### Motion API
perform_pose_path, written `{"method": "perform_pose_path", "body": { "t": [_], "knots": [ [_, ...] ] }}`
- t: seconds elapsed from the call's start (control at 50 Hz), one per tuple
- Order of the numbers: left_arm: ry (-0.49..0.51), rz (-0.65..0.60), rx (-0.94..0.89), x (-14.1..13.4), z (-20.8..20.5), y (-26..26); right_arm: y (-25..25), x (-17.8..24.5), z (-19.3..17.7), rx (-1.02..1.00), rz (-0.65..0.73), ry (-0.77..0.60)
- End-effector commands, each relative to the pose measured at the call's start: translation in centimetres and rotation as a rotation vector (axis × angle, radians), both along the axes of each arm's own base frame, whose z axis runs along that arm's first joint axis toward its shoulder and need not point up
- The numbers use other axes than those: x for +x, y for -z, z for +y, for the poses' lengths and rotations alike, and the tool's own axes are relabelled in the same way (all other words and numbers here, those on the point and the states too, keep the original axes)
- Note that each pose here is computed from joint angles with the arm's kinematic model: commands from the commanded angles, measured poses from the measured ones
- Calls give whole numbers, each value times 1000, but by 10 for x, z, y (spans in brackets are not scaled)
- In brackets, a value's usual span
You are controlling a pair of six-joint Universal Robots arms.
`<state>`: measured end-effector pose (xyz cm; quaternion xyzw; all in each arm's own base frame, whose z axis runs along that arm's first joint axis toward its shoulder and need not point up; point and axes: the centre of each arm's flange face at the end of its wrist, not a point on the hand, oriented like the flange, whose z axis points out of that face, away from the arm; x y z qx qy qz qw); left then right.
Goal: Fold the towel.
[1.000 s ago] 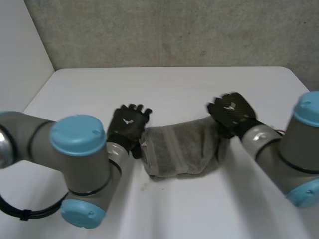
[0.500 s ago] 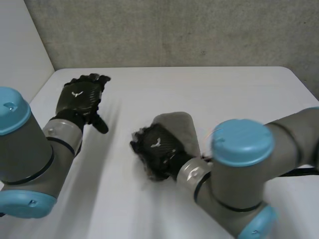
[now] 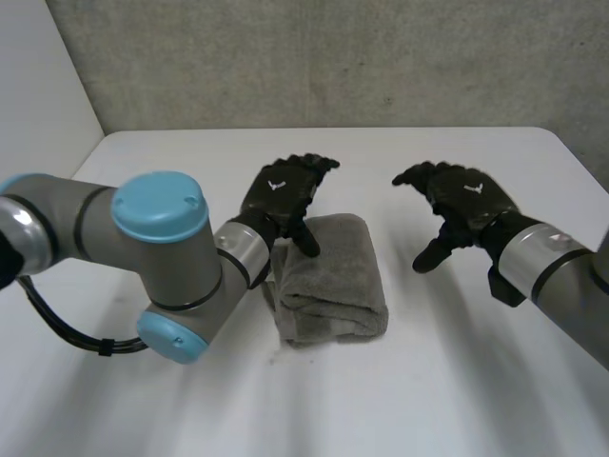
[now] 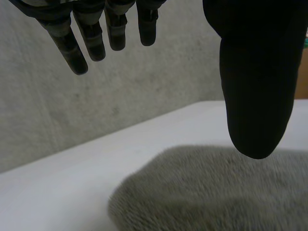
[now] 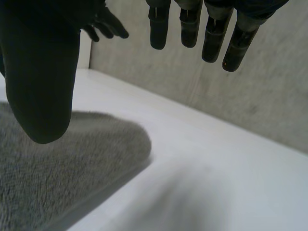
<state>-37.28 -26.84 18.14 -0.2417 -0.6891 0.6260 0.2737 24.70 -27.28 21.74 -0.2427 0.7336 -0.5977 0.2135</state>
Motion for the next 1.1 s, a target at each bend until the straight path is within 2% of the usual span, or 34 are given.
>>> {"method": "perform_pose_path", "body": {
  "t": [0.02, 0.12, 0.18, 0.24, 0.28, 0.3, 0.34, 0.4, 0.58, 0.7, 0.86, 0.9, 0.92, 0.94, 0.96, 1.0, 1.02, 1.06, 1.08, 1.1],
  "knots": [
    [6, -47, 52, -1, -4, 30, 33, 11, -16, 113, 34, -22],
    [-6, -95, 118, 8, 2, 44, 47, 18, -33, 151, 34, -22],
    [-12, -140, 174, 16, 11, 52, 48, 22, -34, 161, 29, -29],
    [-42, -187, 227, 26, 19, 62, 52, 44, -25, 184, 34, -91],
    [-110, -225, 251, 36, 23, 63, 55, 48, -23, 197, 41, -103],
    [-110, -226, 251, 36, 23, 63, 55, 48, -23, 197, 41, -103],
    [-192, -267, 262, 47, 25, 64, 62, 56, -19, 220, 56, -132],
    [-244, -298, 273, 53, 29, 66, 69, 64, -13, 244, 75, -163],
    [-260, -328, 283, 55, 38, 69, 79, 69, -10, 232, 153, -188],
    [-259, -308, 264, 53, 36, 60, 67, 69, -11, 199, 147, -188],
    [-260, -203, 157, 50, 35, 6, 10, 63, -13, 70, 78, -143],
    [-272, -125, 78, 54, 34, -36, -28, 56, -12, -11, 17, -77],
    [-272, -125, 77, 54, 34, -36, -28, 56, -12, -11, 17, -76],
    [-280, -83, 35, 57, 34, -58, -46, 52, -11, -62, -18, -41],
    [-280, -83, 35, 57, 34, -58, -65, 47, -11, -118, -49, 0],
    [-305, 0, -51, 67, 34, -102, -83, 38, -12, -178, -74, 51],
    [-305, 0, -51, 68, 34, -102, -83, 38, -12, -179, -74, 52],
    [-372, 52, -113, 93, 28, -139, -116, 17, -13, -277, -106, 168],
    [-372, 52, -113, 93, 28, -139, -116, 17, -13, -277, -106, 168],
    [-413, 58, -132, 108, 24, -152, -130, 7, -11, -317, -118, 218]
  ]
}}
